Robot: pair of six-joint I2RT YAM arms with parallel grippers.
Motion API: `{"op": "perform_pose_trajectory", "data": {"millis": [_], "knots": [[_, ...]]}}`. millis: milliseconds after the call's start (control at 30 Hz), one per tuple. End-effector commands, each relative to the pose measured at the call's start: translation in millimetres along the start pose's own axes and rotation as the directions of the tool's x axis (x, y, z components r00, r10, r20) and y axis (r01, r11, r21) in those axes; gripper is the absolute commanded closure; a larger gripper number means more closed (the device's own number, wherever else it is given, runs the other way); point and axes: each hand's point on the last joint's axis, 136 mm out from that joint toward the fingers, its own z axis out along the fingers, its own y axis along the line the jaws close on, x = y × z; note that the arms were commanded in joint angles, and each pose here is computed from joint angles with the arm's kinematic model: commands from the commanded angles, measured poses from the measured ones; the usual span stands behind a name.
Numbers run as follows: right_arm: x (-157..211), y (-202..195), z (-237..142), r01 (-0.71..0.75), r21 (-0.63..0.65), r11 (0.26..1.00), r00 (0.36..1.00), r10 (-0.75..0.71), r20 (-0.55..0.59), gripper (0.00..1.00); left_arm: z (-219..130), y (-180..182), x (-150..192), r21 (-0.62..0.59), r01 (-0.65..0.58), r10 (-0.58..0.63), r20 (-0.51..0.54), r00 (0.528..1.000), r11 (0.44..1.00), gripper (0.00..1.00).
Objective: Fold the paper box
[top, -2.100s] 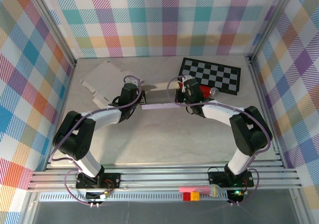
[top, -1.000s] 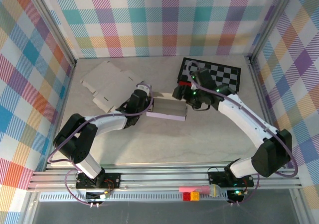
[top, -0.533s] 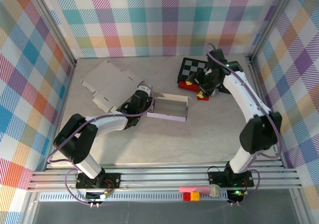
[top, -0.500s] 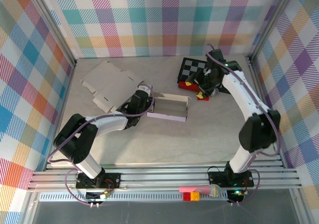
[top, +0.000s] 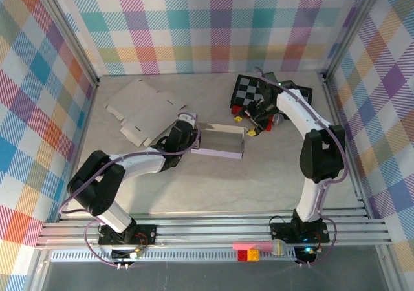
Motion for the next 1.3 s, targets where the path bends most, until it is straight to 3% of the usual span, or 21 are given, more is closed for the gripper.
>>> {"op": "perform_pose_trajectory", "data": {"millis": [0,467,1067,1200,1267], "knots": [[19.5,-5.0,8.7,0.021,-0.015,1.000,0.998,-0.022,-0.054,0.43,-7.2,2.5,32.1,-0.010,0.027,-0.028,-0.093,0.995,1.000,0.92],[59.0,-37.8,47.6,0.044,0.041,0.998,0.995,-0.041,-0.087,0.49,-36.8,2.3,85.8,-0.060,0.144,-0.153,-0.217,0.964,0.988,0.66],[55.4,-38.2,53.6,0.062,0.064,0.996,0.997,-0.058,-0.057,0.61,-112.4,-4.6,89.0,0.013,0.310,-0.290,-0.310,0.905,0.951,0.44],[55.5,-40.0,55.0,0.067,0.073,0.995,0.996,-0.062,-0.065,0.63,-140.8,1.8,64.5,-0.009,0.366,-0.353,-0.285,0.891,0.931,0.43],[55.1,-40.3,54.1,0.072,0.080,0.994,0.996,-0.067,-0.063,0.63,-158.3,6.1,39.8,-0.026,0.387,-0.381,-0.251,0.890,0.922,0.37]]}}
